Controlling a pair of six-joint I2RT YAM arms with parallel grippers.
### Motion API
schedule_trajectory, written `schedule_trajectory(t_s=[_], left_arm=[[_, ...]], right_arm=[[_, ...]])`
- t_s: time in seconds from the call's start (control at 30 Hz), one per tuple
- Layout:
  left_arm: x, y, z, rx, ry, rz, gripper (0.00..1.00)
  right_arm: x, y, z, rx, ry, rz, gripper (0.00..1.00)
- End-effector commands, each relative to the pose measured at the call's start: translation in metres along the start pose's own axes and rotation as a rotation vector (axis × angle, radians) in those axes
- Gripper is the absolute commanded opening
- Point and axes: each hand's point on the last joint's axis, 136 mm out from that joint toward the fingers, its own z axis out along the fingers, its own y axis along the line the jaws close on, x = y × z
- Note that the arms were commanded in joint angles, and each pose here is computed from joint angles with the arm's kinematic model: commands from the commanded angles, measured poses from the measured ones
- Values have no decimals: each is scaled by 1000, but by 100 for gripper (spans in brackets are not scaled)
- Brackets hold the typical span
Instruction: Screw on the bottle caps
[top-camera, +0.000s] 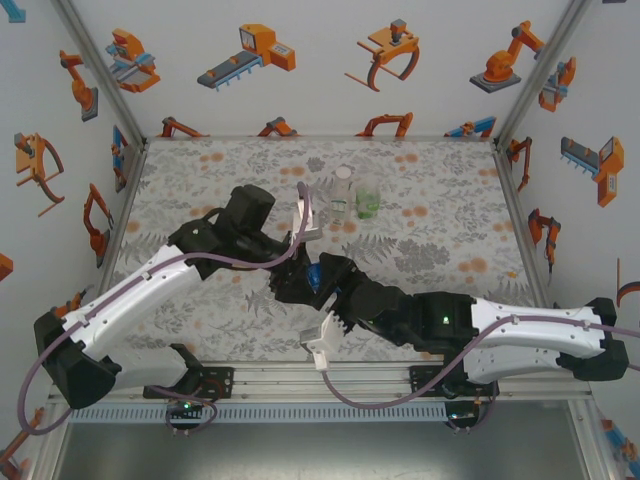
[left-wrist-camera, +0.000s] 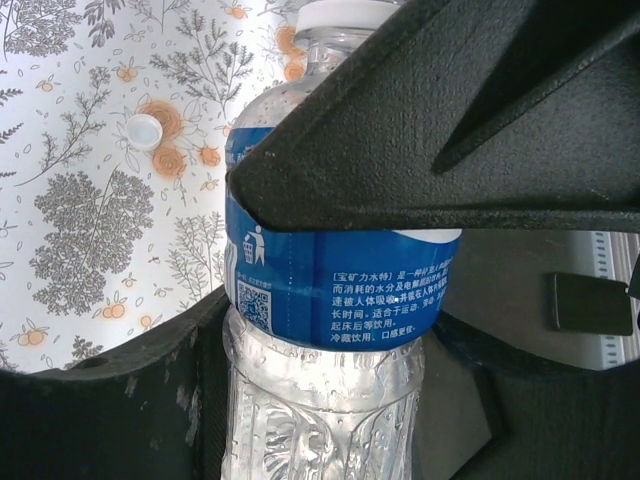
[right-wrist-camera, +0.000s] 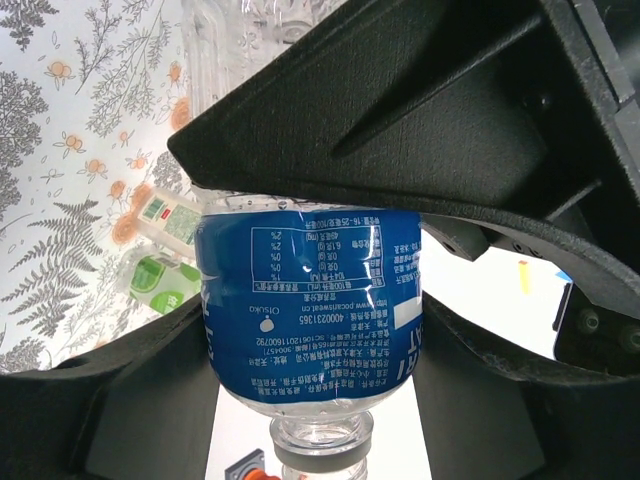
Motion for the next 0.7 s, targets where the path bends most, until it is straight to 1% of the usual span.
schedule_trajectory(t_s=[0.0, 0.03, 0.13, 0.27, 0.33, 0.43, 0.53, 0.6, 0.67], left_arm=[[2, 5, -7, -55, 12, 33, 52], [3, 8, -9, -71, 12, 37, 51], [5, 17, -15, -112, 4, 41, 48], [6, 31, -28, -162, -28, 38, 44], [5, 37, -37, -181, -56, 42, 43], [3, 45, -50, -201, -103, 48, 40], [2, 55, -60, -230, -128, 54, 34], [1, 62, -67, -245, -147, 56, 28], [-1, 69, -72, -263, -163, 57, 24]], right_arm=[[10, -26, -9, 118, 47, 54, 71], [11, -27, -10, 129, 53, 60, 74], [13, -33, -13, 179, 47, 95, 79], [19, -40, -18, 219, 51, 196, 81], [28, -45, -20, 238, 66, 294, 81], [50, -53, -24, 280, 100, 516, 82], [78, -61, -28, 339, 127, 814, 83], [96, -57, -29, 352, 121, 1029, 83], [111, -50, -28, 351, 111, 1214, 81]])
